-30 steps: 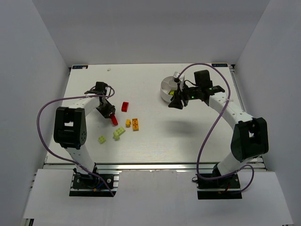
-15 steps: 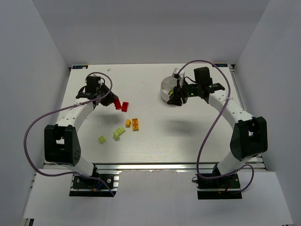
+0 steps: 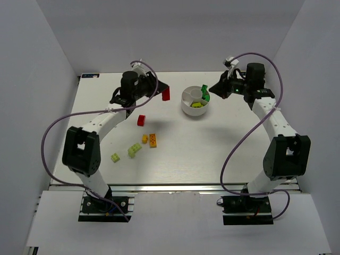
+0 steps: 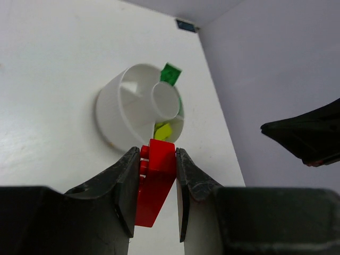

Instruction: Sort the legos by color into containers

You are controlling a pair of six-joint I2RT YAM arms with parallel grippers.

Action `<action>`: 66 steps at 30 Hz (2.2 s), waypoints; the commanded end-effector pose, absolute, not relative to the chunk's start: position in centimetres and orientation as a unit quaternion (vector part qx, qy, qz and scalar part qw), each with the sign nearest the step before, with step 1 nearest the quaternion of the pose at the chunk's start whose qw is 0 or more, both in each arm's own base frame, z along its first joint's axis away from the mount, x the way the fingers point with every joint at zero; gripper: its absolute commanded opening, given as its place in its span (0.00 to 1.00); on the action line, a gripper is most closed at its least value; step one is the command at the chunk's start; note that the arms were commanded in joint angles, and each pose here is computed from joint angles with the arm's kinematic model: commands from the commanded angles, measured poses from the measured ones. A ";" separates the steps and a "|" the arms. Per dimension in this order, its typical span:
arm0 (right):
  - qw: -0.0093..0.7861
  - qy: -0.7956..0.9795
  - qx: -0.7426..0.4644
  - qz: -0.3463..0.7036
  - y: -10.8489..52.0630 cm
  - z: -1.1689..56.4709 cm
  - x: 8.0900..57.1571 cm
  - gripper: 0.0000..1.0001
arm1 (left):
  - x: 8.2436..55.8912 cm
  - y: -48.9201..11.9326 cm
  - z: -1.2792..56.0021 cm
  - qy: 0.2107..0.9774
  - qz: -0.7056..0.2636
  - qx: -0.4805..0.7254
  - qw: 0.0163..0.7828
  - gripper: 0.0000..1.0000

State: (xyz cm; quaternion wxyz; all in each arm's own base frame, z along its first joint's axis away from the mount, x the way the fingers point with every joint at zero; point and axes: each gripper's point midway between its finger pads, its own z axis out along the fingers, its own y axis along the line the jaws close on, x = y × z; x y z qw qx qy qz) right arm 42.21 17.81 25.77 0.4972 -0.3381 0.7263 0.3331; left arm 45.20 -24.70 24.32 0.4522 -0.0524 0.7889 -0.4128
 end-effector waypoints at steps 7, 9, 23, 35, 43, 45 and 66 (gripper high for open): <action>0.528 0.714 -0.325 0.325 16.3 27.8 41.9 0.00 | 49.4 -32.6 30.4 0.675 -0.496 0.076 0.541 0.00; 0.526 0.717 -0.322 0.325 16.1 27.5 41.8 0.00 | 49.7 -33.7 30.4 0.665 -0.500 0.088 0.547 0.00; 0.516 0.731 -0.305 0.326 14.9 26.1 41.8 0.00 | 51.1 -39.5 30.0 0.600 -0.485 0.144 0.620 0.00; 0.511 0.739 -0.296 0.324 14.3 25.5 41.8 0.00 | 51.8 -42.0 27.0 0.601 -0.475 0.165 0.621 0.00; 0.509 0.740 -0.294 0.327 14.2 25.3 41.9 0.00 | 52.7 -42.3 24.4 0.618 -0.461 0.161 0.616 0.00; 0.508 0.741 -0.293 0.329 14.2 25.2 41.9 0.00 | 52.8 -42.4 23.9 0.622 -0.461 0.161 0.612 0.00; 0.504 0.742 -0.290 0.332 14.2 25.3 41.9 0.00 | 52.7 -42.9 23.9 0.638 -0.430 0.157 0.619 0.67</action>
